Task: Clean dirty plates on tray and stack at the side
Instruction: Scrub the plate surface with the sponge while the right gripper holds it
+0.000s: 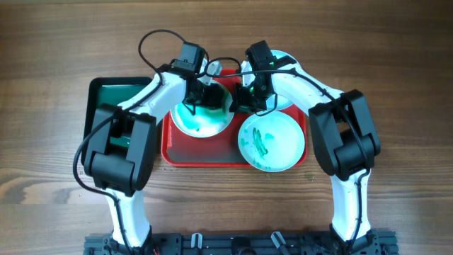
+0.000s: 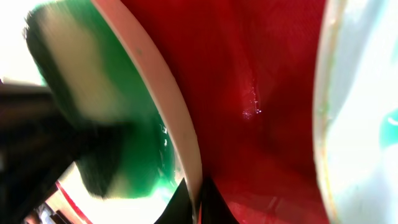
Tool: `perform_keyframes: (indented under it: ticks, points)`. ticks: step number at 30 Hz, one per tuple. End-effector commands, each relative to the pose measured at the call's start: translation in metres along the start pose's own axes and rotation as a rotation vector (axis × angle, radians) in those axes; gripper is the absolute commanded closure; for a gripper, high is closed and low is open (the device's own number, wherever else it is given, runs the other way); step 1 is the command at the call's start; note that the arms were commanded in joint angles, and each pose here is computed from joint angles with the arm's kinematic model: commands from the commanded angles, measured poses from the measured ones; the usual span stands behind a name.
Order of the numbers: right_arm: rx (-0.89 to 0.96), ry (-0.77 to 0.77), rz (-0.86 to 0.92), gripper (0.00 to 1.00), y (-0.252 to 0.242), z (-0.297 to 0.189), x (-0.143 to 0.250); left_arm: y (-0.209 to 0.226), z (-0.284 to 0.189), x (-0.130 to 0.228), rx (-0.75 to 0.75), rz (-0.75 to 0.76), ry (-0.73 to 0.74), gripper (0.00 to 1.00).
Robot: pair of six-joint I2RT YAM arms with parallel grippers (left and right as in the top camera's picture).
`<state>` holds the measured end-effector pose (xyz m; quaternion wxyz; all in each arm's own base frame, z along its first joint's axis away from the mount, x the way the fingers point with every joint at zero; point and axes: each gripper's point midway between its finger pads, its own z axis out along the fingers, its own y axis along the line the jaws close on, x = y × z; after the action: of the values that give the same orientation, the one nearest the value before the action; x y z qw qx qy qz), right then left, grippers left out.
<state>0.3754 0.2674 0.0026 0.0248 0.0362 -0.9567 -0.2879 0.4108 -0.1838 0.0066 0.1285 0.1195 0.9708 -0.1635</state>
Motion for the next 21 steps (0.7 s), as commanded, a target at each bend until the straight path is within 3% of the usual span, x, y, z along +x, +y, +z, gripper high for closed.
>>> perform_keyframes:
  ticks: [1,3,7,13,15,18,21]
  points:
    - [-0.006,0.033,-0.008,0.96,0.000,0.005,0.012,0.096,-0.013,0.000,-0.536,-0.225,-0.088,0.96]
    - [-0.006,0.033,-0.007,0.96,0.000,0.005,0.012,0.109,-0.021,0.007,-0.626,-0.255,-0.080,0.96]
    - [-0.006,0.033,-0.007,0.96,0.000,0.005,0.012,0.107,-0.022,0.034,-0.628,-0.249,0.040,0.96]
    - [-0.006,0.033,-0.007,0.95,0.000,0.005,0.012,0.051,-0.010,0.090,-0.278,-0.117,0.349,0.96]
    - [-0.006,0.034,-0.007,0.96,0.000,0.005,0.012,0.020,-0.010,0.104,-0.074,-0.017,0.423,0.96]
    - [-0.006,0.033,-0.006,0.96,0.000,0.005,0.012,-0.016,-0.014,0.108,0.164,0.084,0.436,0.96]
    - [-0.007,0.033,-0.006,0.96,0.000,0.005,0.012,-0.023,-0.010,0.096,0.208,0.099,0.381,0.96]
